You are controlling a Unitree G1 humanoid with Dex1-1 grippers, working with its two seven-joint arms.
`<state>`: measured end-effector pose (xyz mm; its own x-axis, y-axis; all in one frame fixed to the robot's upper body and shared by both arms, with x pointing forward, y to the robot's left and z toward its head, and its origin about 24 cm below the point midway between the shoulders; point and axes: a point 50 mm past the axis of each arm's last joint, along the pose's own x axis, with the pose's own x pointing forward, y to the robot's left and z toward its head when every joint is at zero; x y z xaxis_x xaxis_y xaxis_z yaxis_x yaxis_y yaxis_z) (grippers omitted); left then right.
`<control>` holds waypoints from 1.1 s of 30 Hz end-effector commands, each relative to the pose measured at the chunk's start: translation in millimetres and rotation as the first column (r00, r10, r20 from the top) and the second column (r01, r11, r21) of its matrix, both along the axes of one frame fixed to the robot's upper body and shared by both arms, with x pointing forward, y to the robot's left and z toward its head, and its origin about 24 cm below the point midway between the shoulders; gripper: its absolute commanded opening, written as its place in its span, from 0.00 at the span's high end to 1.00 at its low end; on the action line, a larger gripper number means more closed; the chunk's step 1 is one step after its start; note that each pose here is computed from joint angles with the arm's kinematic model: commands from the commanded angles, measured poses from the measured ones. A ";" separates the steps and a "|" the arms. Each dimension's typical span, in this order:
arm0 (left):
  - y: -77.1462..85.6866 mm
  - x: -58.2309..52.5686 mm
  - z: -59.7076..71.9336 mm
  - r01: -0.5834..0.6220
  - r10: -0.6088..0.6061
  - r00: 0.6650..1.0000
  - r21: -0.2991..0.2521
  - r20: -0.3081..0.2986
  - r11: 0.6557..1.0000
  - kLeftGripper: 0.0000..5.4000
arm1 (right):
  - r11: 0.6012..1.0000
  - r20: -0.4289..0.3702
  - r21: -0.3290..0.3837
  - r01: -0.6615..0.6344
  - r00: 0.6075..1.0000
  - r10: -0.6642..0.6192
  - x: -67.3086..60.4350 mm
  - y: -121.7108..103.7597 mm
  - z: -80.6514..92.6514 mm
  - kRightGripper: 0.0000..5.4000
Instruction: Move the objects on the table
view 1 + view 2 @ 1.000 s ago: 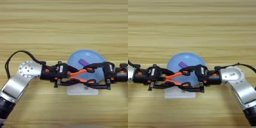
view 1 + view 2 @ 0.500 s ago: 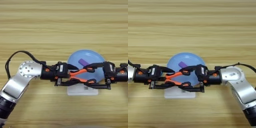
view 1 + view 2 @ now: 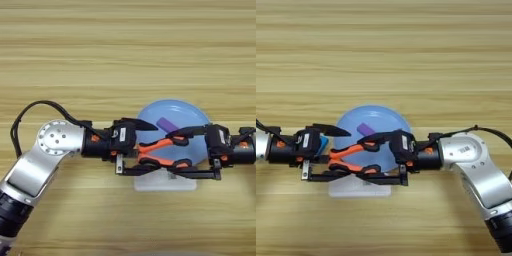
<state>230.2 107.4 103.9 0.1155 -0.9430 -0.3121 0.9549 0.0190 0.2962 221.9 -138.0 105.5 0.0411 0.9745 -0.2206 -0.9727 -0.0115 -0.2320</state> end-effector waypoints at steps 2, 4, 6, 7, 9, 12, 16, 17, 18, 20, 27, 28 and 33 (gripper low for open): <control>-2.0 2.8 12.3 0.013 -0.011 0.999 -0.046 0.044 0.999 0.09 | 1.000 0.006 0.007 -0.017 1.000 0.017 0.5 1.4 0.4 0.37; -1.9 2.6 12.5 0.014 -0.011 0.999 -0.048 0.043 0.999 0.06 | 1.000 0.006 0.008 -0.015 1.000 0.015 0.7 1.2 0.2 0.37; -1.7 2.5 12.9 0.013 -0.011 0.999 -0.052 0.043 0.999 0.02 | 1.000 0.006 0.010 -0.012 1.000 0.012 1.0 1.0 0.0 0.37; -1.6 2.4 13.3 0.011 -0.009 0.999 -0.057 0.042 0.998 0.01 | 1.000 0.006 0.012 -0.009 1.000 0.009 1.3 0.8 -0.1 0.37; -1.4 2.3 14.0 0.009 -0.006 0.999 -0.066 0.042 0.998 0.00 | 1.000 0.005 0.016 -0.001 1.000 0.001 1.9 0.1 -0.6 0.37; -0.4 1.9 15.3 0.003 0.001 0.999 -0.080 0.041 0.997 0.00 | 1.000 0.005 0.023 0.016 1.000 -0.016 3.0 -1.8 -1.3 0.37; 2.5 -0.6 17.9 0.002 0.002 0.999 -0.096 0.037 0.995 0.00 | 0.998 0.011 0.040 0.047 0.999 -0.047 4.4 -5.4 -0.1 0.37; 3.2 -1.8 18.4 0.004 0.000 0.999 -0.101 0.033 0.995 0.00 | 0.998 0.011 0.044 0.055 0.998 -0.056 4.8 -6.6 0.2 0.37; 3.9 -2.8 18.6 0.005 -0.002 1.000 -0.105 0.030 0.995 0.00 | 0.997 0.012 0.047 0.062 0.998 -0.063 5.2 -7.7 0.4 0.37; 4.9 -3.7 18.6 0.003 0.000 1.000 -0.113 0.025 0.994 0.00 | 0.995 0.015 0.053 0.080 0.997 -0.081 6.3 -9.8 0.3 0.37; 10.7 -5.1 24.8 -0.068 0.072 0.997 -0.212 0.009 0.975 0.00 | 0.985 0.018 0.087 0.152 0.988 -0.154 8.4 -20.0 1.0 0.37; 11.8 -6.5 26.2 -0.072 0.075 0.997 -0.228 0.005 0.971 0.00 | 0.982 0.017 0.092 0.164 0.986 -0.166 8.7 -21.8 0.9 0.37; 16.1 -7.9 32.3 -0.117 0.122 0.993 -0.294 -0.001 0.949 0.00 | 0.970 0.012 0.114 0.215 0.976 -0.218 10.8 -29.0 -1.1 0.37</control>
